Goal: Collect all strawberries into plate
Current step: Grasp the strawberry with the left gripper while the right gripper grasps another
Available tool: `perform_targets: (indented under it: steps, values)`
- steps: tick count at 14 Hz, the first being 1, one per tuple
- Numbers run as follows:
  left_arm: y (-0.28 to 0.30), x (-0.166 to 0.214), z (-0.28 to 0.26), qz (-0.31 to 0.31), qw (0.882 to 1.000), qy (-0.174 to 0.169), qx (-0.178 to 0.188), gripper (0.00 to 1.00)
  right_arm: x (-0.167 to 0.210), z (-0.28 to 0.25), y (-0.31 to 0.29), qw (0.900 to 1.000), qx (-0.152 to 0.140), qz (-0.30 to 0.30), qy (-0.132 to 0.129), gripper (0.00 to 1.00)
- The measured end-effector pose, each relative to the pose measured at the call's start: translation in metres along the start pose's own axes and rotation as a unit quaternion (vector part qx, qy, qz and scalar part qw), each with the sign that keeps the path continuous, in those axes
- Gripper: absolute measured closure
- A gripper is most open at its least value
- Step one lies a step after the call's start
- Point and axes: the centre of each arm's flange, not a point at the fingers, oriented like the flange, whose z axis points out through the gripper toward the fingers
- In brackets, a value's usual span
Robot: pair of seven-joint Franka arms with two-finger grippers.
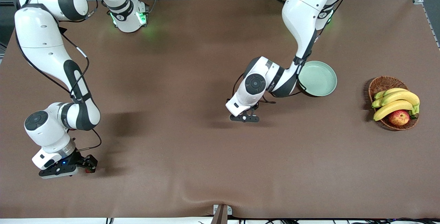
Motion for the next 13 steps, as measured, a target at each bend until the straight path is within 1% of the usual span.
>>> perform_targets:
  steps: [2,3,4,5,7,8,10,11,13]
  values:
    - [0.004,-0.004,0.006,-0.003,1.000,-0.003,0.002,0.25,-0.004,0.007,-0.001,1.000,-0.002,0.001,0.008,0.00]
    - [0.006,-0.006,0.008,-0.003,1.000,-0.005,0.003,0.25,-0.005,0.009,-0.002,1.000,0.000,0.002,0.009,0.00]
    - [0.006,-0.007,0.011,-0.003,1.000,-0.006,0.004,0.28,-0.005,0.009,-0.002,1.000,0.003,0.006,0.010,0.00]
    - [0.005,-0.007,0.013,-0.003,1.000,-0.007,0.005,0.28,-0.006,0.009,-0.001,1.000,0.007,0.013,0.012,0.00]
    - [0.004,-0.007,0.015,-0.003,1.000,-0.008,0.006,0.42,-0.008,0.010,0.005,0.999,0.015,0.037,0.014,0.00]
    - [0.004,-0.007,0.015,-0.003,1.000,-0.009,0.006,0.42,-0.009,0.011,0.006,0.999,0.018,0.045,0.013,0.00]
    - [0.004,-0.007,0.015,-0.004,1.000,-0.008,0.006,0.62,-0.013,0.015,0.006,0.998,0.021,0.051,0.011,0.00]
    - [0.004,-0.007,0.015,-0.004,1.000,-0.008,0.006,0.69,-0.014,0.017,0.005,0.998,0.021,0.053,0.010,0.00]
    - [0.004,-0.007,0.015,-0.004,1.000,-0.008,0.006,0.69,-0.017,0.021,0.004,0.998,0.023,0.054,0.007,0.00]
